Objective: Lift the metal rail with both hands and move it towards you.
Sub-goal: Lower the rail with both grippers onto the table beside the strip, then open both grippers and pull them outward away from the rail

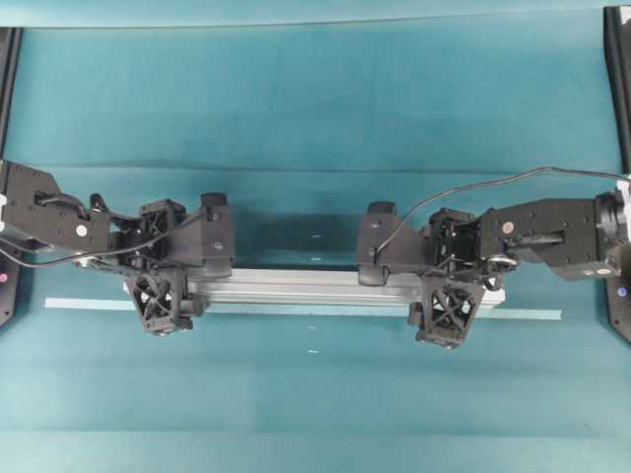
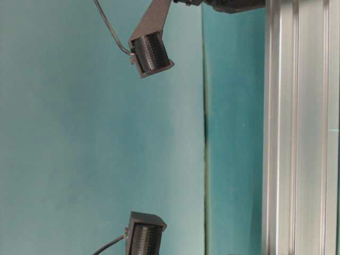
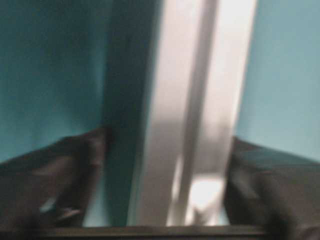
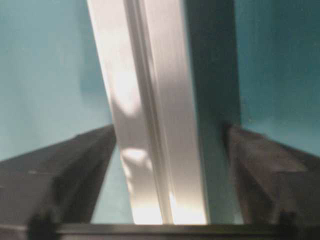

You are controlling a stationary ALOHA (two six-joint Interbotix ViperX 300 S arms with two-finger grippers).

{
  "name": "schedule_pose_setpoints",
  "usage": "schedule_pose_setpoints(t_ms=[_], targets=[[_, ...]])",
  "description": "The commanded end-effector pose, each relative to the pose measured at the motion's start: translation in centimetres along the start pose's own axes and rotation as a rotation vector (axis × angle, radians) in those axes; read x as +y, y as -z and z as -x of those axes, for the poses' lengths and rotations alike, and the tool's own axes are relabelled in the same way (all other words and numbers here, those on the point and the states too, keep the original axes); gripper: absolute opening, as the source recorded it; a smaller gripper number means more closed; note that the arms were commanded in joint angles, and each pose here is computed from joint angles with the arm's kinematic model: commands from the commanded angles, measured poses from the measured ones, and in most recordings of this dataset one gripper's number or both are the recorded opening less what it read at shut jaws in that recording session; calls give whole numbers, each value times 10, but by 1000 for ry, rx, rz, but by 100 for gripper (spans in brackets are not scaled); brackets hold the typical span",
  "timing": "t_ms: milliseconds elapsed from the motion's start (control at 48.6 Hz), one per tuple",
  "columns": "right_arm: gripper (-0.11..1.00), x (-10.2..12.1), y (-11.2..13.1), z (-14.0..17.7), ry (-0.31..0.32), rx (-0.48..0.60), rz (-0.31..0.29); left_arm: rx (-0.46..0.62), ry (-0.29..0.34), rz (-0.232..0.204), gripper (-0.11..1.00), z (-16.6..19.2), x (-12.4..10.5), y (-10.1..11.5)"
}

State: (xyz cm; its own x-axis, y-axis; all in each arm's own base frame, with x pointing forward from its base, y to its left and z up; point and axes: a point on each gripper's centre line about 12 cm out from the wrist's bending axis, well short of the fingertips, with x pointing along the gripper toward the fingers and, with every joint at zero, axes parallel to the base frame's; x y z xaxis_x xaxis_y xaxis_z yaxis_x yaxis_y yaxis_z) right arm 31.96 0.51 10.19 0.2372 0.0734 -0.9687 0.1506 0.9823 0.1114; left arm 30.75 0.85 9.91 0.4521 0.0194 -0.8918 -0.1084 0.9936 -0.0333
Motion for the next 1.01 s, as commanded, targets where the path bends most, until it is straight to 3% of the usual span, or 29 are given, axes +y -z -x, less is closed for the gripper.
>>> schedule_pose_setpoints(t_ms=[0,370,699,987], targets=[[95,0,-2,0,-4,-9,-7,-18,1,1,94,2,0,-4],[99,0,-9,7,-3,-46,-1,-50,4,-13,94,12,-1,-12],[99,-9,-25,67,-4,-233,-10,-152,6,-46,94,74,-1,-28],[99,-18,-26,124,17,-413,6,-336,9,-54,94,130,1,-35]])
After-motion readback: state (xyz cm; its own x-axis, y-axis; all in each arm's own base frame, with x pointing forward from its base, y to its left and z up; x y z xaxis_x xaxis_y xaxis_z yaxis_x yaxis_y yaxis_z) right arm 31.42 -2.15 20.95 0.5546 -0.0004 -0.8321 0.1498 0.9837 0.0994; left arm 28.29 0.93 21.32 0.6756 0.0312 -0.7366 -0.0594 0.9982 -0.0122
